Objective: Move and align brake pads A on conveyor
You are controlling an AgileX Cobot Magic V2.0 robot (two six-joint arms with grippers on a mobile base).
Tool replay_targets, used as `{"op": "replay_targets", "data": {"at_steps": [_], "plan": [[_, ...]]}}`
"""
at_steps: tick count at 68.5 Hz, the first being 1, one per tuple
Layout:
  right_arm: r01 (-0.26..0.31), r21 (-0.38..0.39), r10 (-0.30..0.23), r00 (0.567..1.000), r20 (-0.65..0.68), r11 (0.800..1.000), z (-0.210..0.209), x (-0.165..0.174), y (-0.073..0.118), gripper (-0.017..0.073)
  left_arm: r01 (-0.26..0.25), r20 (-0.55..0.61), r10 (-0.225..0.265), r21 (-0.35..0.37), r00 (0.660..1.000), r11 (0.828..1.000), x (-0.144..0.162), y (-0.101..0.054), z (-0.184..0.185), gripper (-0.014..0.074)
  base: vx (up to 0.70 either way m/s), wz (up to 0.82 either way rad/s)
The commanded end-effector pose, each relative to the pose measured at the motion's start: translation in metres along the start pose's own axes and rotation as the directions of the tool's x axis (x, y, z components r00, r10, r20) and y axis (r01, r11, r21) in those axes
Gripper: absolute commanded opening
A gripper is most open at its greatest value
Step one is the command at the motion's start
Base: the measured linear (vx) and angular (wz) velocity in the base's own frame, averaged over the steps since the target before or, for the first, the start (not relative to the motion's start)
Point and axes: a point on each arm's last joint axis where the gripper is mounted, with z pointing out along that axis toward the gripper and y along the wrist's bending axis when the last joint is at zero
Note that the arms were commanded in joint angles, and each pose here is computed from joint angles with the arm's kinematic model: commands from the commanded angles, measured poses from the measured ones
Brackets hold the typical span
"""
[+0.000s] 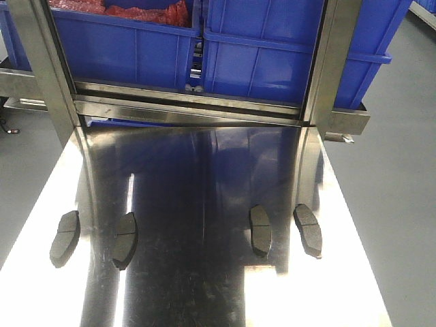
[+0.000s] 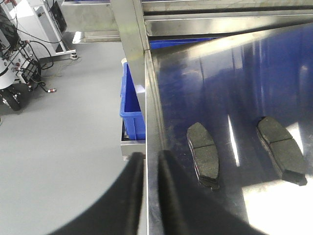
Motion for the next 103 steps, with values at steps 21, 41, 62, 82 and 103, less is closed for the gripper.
{"op": "replay_targets", "data": {"at_steps": [21, 41, 62, 82, 103], "plan": [[0.014, -0.004, -0.013, 0.997, 0.070, 1.000, 0.000, -0.001, 0.000, -0.0002, 0.122, 0.088, -0.126, 0.051, 0.988, 0.991, -0.017, -0.003, -0.003, 0.0734, 0.00, 0.00], [0.014, -0.004, -0.013, 0.997, 0.070, 1.000, 0.000, -0.001, 0.000, -0.0002, 0.185, 0.026, -0.188, 0.086, 0.982, 0.979, -0.027, -0.005, 0.007, 0.0695, 0.00, 0.00], [0.014, -0.004, -0.013, 0.997, 0.070, 1.000, 0.000, -0.001, 0.000, -0.0002, 0.200, -0.207, -0.167, 0.150, 0.964, 0.968, -0.073, -0.008, 0.076, 0.0666, 0.00, 0.00], [0.014, -0.004, -0.013, 0.997, 0.070, 1.000, 0.000, -0.001, 0.000, -0.0002, 0.185, -0.356, -0.098, 0.222, 0.929, 0.957, -0.093, -0.038, 0.145, 0.0649, 0.00, 0.00], [0.014, -0.004, -0.013, 0.997, 0.070, 1.000, 0.000, -0.001, 0.000, -0.0002, 0.231, -0.514, -0.160, 0.076, 0.842, 0.970, -0.074, -0.043, 0.193, 0.0638, 0.00, 0.00]]}}
